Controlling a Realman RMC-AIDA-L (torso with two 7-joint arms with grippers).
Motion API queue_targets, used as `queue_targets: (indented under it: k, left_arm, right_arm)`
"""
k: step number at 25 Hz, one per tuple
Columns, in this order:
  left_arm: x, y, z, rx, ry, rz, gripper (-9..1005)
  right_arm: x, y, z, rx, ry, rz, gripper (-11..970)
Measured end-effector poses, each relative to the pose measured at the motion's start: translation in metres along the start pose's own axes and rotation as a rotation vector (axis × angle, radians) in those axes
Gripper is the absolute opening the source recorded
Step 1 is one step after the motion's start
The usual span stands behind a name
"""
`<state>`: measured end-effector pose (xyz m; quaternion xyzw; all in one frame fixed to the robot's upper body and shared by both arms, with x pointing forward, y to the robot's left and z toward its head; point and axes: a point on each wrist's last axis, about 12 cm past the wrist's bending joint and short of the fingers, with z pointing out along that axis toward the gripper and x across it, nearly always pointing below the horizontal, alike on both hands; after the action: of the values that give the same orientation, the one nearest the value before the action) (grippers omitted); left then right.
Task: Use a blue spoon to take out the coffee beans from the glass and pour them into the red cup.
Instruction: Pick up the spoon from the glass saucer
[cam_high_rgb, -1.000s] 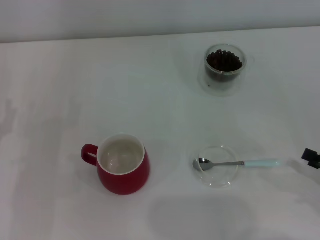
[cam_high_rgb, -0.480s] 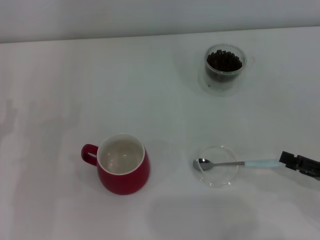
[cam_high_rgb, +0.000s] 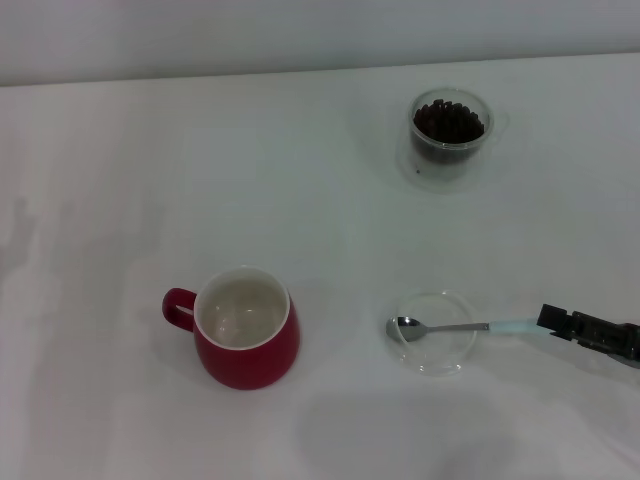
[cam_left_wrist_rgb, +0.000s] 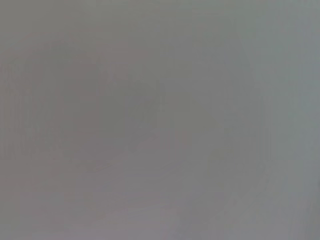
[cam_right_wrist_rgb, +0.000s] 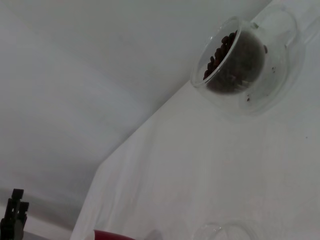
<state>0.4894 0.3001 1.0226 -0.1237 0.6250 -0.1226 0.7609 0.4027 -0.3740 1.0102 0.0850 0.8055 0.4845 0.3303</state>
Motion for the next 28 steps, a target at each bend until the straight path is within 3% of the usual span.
queue_targets:
  k: [18, 23, 28]
  left_arm:
    - [0.0, 0.001, -0.001, -0.001, 0.001, 0.004, 892]
    - [0.0, 0.001, 0.0, -0.002, 0.0, 0.005, 893]
    - [0.0, 0.001, 0.0, -0.002, 0.0, 0.005, 894]
  right_arm:
    - [0.001, 0.0, 0.016, 0.013, 0.044, -0.001, 861]
    - [0.0, 0.0, 0.016, 0.013, 0.039, -0.001, 674]
    - [-0.003, 0.0, 0.019, 0.014, 0.042, 0.002, 577]
